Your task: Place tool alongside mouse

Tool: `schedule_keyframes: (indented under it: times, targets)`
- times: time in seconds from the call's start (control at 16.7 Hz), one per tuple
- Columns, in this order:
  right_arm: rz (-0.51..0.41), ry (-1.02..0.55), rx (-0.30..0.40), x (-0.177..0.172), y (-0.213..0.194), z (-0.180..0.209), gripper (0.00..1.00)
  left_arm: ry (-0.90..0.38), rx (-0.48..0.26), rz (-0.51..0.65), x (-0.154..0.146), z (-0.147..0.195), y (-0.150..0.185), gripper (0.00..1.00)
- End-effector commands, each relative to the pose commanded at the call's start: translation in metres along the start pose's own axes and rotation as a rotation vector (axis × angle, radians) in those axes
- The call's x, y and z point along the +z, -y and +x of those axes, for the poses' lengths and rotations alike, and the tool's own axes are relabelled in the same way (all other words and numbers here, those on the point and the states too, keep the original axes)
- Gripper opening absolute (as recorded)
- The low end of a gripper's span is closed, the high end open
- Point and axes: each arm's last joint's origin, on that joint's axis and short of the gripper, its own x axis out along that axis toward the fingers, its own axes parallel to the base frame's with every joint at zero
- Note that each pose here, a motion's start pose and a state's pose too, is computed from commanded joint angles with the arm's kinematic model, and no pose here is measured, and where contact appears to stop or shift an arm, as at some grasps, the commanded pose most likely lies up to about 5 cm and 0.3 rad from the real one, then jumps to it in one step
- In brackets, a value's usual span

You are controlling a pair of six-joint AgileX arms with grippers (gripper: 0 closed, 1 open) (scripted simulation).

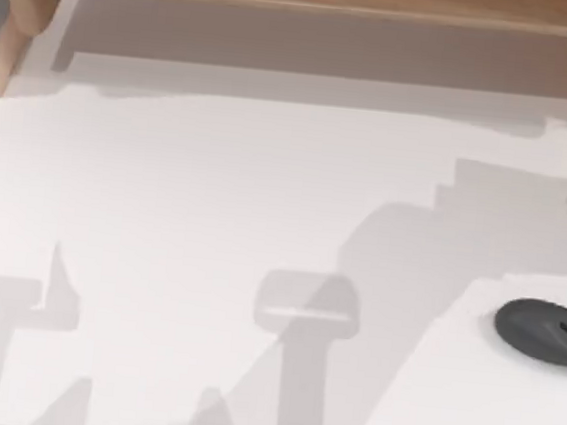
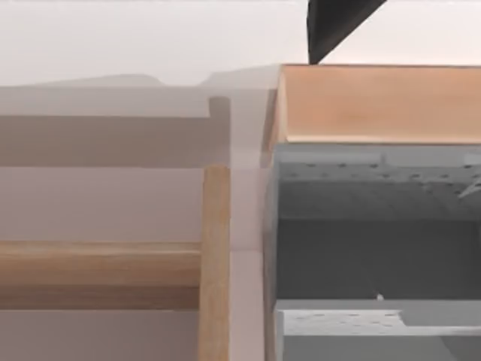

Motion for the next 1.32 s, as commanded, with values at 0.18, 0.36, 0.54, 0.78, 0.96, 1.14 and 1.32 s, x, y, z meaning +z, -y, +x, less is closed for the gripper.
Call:
schedule_keyframes:
  times: [0.18, 0.36, 0.54, 0.78, 0.96, 1.14, 1.32]
  targets:
    - [0.005, -0.02, 0.008, 0.02, -0.043, 0.001, 0.0, 0.0, 0.0, 0.0, 0.0, 0.0, 0.0, 1.0]
    - [0.018, -0.03, 0.012, 0.036, -0.089, -0.001, 0.0, 0.0, 0.0, 0.0, 0.0, 0.0, 0.0, 1.0]
    - [0.03, -0.019, 0.016, 0.044, -0.122, -0.006, 0.0, 0.0, 0.0, 0.0, 0.0, 0.0, 0.0, 1.0]
    - [0.033, -0.014, 0.017, 0.046, -0.13, -0.008, 0.0, 0.0, 0.0, 0.0, 0.0, 0.0, 0.0, 1.0]
    - [0.04, -0.013, 0.019, 0.045, -0.127, -0.009, 0.0, 0.0, 0.0, 0.0, 0.0, 0.0, 0.0, 1.0]
    - [0.052, -0.04, 0.017, 0.043, -0.125, -0.006, 0.0, 0.0, 0.0, 0.0, 0.0, 0.0, 0.0, 1.0]
    - [0.065, -0.083, 0.014, 0.039, -0.122, -0.002, 0.0, 0.0, 0.0, 0.0, 0.0, 0.0, 0.0, 1.0]
